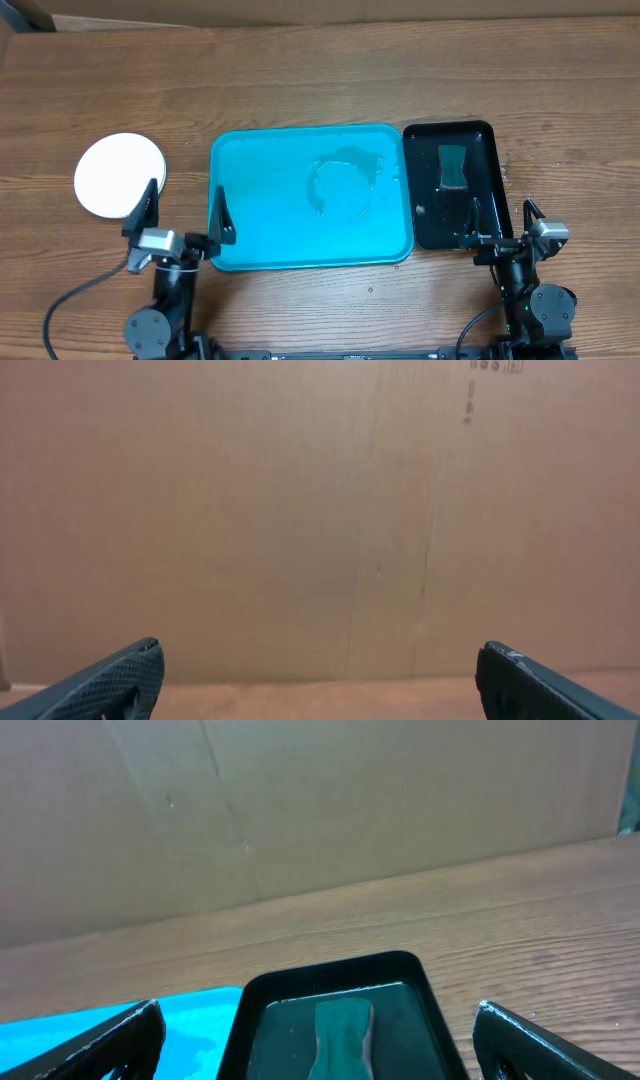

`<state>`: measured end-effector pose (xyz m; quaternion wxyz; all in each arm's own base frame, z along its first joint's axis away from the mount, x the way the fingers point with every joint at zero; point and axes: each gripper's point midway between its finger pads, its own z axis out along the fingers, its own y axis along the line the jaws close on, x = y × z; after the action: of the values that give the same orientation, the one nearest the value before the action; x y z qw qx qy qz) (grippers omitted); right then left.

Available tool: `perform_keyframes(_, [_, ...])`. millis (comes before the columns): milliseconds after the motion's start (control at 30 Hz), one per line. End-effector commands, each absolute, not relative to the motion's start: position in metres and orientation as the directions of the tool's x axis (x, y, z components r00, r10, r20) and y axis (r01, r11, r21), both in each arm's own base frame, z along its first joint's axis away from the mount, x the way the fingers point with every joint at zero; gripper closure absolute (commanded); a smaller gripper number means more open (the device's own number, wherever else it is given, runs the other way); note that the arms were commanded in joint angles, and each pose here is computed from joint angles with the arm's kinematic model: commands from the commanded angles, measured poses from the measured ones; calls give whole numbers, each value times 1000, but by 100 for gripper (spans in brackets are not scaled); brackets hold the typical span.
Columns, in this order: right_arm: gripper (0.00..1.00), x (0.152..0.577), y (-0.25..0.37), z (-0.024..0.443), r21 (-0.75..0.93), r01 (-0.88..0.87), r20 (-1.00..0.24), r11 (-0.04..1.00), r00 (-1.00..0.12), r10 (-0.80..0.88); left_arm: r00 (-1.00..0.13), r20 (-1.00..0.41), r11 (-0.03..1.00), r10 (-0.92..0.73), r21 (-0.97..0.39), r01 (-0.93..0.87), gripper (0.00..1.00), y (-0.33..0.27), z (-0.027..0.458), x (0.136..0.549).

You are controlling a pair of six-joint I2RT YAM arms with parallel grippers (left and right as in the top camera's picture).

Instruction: Clean dirty plates on tray and stack at the side

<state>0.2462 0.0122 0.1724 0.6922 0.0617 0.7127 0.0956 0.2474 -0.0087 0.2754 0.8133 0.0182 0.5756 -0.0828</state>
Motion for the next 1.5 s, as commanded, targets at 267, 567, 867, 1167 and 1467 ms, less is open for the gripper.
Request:
perform_keyframes(267, [0, 246, 10, 170, 225, -33, -974, 974, -30, 224, 71, -983, 986, -168, -167, 18, 0, 11, 194, 252])
perform_keyframes(567, [0, 246, 10, 170, 225, -33, -974, 974, -30, 224, -62, -989, 986, -136, -128, -109, 1, 28, 156, 244])
perform_keyframes(867, [0, 246, 10, 170, 225, -33, -974, 974, -30, 224, -72, -996, 996, -48, -42, -84, 0, 22, 156, 245])
perform_keyframes(1167, [0, 246, 10, 170, 225, -33, -974, 974, -30, 224, -73, -996, 995, -48, -42, -86, 0, 22, 156, 245])
perform_keyframes(1467, [0, 246, 10, 170, 225, -33, -974, 974, -30, 224, -73, -996, 995, -48, -42, -86, 0, 22, 156, 245])
